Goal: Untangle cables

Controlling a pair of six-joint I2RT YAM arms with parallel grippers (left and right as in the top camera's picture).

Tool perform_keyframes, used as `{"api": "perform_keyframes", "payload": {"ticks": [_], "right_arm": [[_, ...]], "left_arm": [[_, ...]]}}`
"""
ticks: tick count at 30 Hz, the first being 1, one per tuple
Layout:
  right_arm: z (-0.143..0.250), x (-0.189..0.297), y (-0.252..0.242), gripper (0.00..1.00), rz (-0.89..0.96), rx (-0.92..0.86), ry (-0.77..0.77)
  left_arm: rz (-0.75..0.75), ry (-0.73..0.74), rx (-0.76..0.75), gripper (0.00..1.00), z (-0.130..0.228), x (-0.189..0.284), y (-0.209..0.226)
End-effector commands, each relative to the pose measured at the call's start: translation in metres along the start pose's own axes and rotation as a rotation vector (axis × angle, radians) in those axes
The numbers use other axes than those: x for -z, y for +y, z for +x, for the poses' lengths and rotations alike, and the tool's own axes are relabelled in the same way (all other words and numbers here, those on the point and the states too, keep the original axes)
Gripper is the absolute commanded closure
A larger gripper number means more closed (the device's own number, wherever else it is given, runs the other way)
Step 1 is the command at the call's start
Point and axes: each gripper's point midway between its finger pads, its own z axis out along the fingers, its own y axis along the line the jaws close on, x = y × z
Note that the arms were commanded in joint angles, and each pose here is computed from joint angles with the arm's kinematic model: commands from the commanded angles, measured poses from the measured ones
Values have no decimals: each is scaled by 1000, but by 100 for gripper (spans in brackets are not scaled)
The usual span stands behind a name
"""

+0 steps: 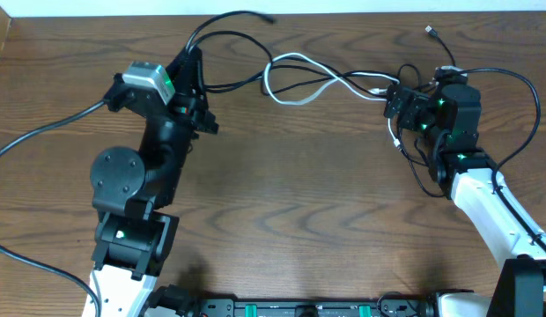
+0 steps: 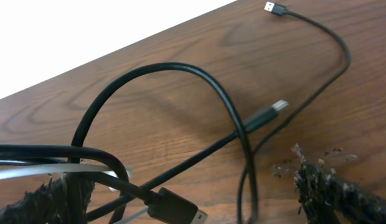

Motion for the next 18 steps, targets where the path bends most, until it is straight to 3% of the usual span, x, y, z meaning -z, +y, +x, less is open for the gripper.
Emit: {"api": "perform_keyframes", "payload": {"ticks": [1, 7, 9, 14, 18], "right_arm": [[5, -2, -4, 1, 1, 0, 17], [14, 0, 15, 2, -113, -1, 66], [20, 2, 29, 5, -197, -2, 101], [38, 23, 78, 1, -511, 115, 190], [46, 38, 96, 1, -655, 173, 219]], "left_arm": [[-70, -51, -8, 92, -23, 4, 14], [-83, -29, -10, 93, -17, 3, 18], [-86, -14, -10, 93, -13, 2, 19], [-93, 14, -10, 92, -5, 0, 21], [-95, 22, -10, 93, -2, -3, 22]]}}
